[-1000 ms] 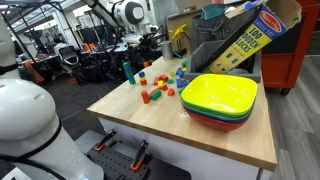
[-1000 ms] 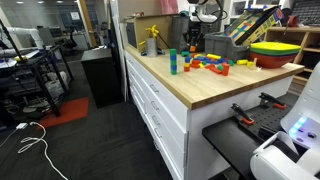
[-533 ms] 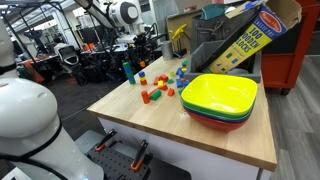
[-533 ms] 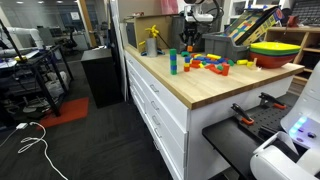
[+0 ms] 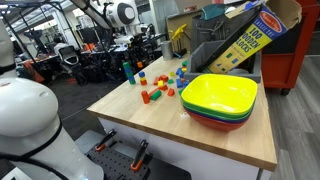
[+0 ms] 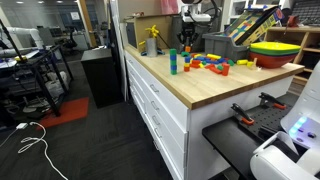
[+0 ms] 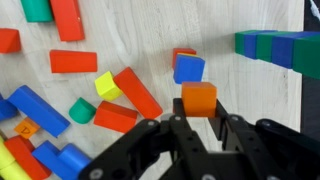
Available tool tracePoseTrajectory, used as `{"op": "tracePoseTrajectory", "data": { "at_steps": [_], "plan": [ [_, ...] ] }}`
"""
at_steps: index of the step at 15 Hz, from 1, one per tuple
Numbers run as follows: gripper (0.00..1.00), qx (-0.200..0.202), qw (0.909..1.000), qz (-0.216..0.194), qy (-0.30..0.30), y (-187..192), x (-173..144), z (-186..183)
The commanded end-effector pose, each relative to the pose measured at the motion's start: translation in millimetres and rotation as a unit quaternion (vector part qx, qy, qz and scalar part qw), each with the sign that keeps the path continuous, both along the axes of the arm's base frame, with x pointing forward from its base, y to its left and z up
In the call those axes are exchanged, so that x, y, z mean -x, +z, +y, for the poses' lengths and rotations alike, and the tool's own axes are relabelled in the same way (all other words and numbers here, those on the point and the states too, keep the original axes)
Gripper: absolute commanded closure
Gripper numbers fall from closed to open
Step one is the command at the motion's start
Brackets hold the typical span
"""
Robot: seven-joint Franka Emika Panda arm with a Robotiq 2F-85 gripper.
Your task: Put one orange block on top of the stack on the right.
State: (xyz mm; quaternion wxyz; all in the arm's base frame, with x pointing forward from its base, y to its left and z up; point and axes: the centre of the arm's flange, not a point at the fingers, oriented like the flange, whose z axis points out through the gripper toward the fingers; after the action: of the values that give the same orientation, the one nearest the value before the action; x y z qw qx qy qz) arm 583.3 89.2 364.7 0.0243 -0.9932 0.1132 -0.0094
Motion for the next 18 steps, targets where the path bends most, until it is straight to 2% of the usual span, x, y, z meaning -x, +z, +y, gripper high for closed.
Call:
{"op": "tracePoseTrajectory", "data": {
  "at_steps": [1,18],
  "plan": [
    [0.93,0.002,0.9996,0.018,-0.020,5,9,1],
    [0.93,-0.016,0.9995,0.021,-0.019,-10,11,4]
  ]
}}
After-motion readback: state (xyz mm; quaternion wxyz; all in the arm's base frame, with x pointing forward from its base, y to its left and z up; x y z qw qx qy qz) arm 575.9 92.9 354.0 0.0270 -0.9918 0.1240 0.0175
